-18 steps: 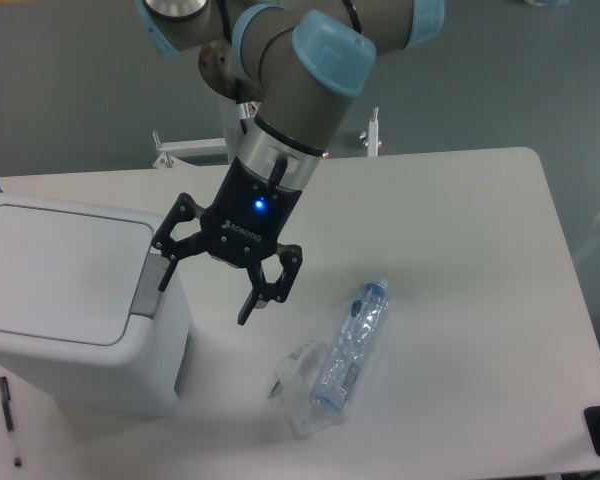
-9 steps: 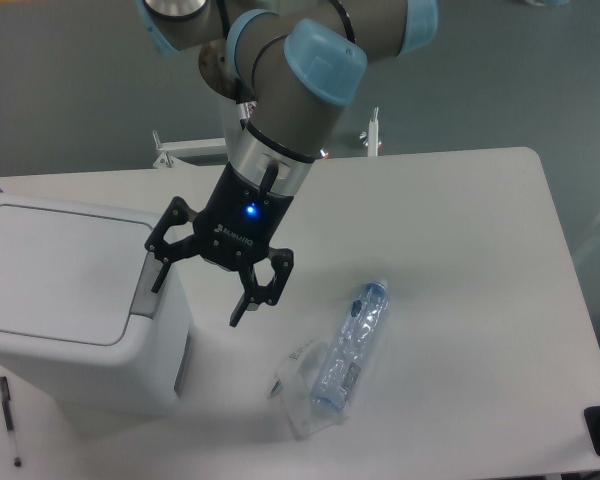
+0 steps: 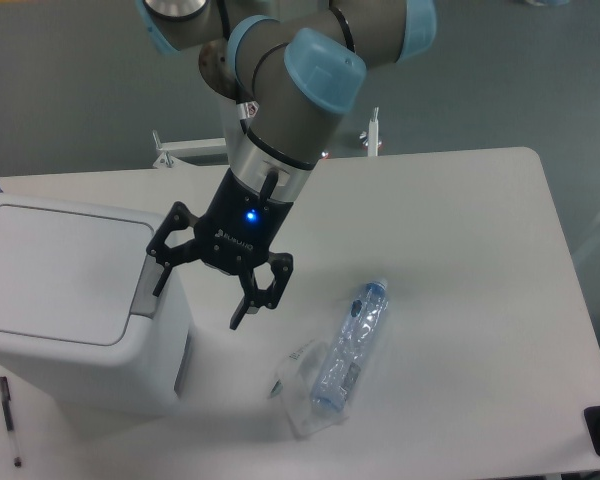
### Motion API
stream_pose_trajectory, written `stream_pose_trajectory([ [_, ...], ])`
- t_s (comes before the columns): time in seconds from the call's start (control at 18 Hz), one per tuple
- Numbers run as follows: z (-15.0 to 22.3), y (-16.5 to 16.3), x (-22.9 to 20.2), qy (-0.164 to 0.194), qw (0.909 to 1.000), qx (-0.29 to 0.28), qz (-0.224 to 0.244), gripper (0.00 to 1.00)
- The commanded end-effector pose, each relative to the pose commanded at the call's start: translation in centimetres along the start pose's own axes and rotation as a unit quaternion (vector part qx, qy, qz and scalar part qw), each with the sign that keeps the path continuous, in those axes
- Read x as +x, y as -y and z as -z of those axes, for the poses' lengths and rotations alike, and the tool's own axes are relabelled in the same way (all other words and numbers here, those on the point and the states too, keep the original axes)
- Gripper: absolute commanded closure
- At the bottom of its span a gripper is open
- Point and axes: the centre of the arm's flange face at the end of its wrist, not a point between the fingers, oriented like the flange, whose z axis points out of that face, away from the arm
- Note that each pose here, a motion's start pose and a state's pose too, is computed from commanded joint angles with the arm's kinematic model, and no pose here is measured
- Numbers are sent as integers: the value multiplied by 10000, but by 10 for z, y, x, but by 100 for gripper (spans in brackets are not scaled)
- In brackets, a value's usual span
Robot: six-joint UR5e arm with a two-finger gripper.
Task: Open the trash can
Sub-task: 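Press down on the grey button with the gripper finger, then hold the gripper at the button while the lid swings open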
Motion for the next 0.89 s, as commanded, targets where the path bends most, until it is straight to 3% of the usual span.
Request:
stream_pose_trajectory([
  [0.89,-6,-1,-1,-28,10000,-41,13,0],
])
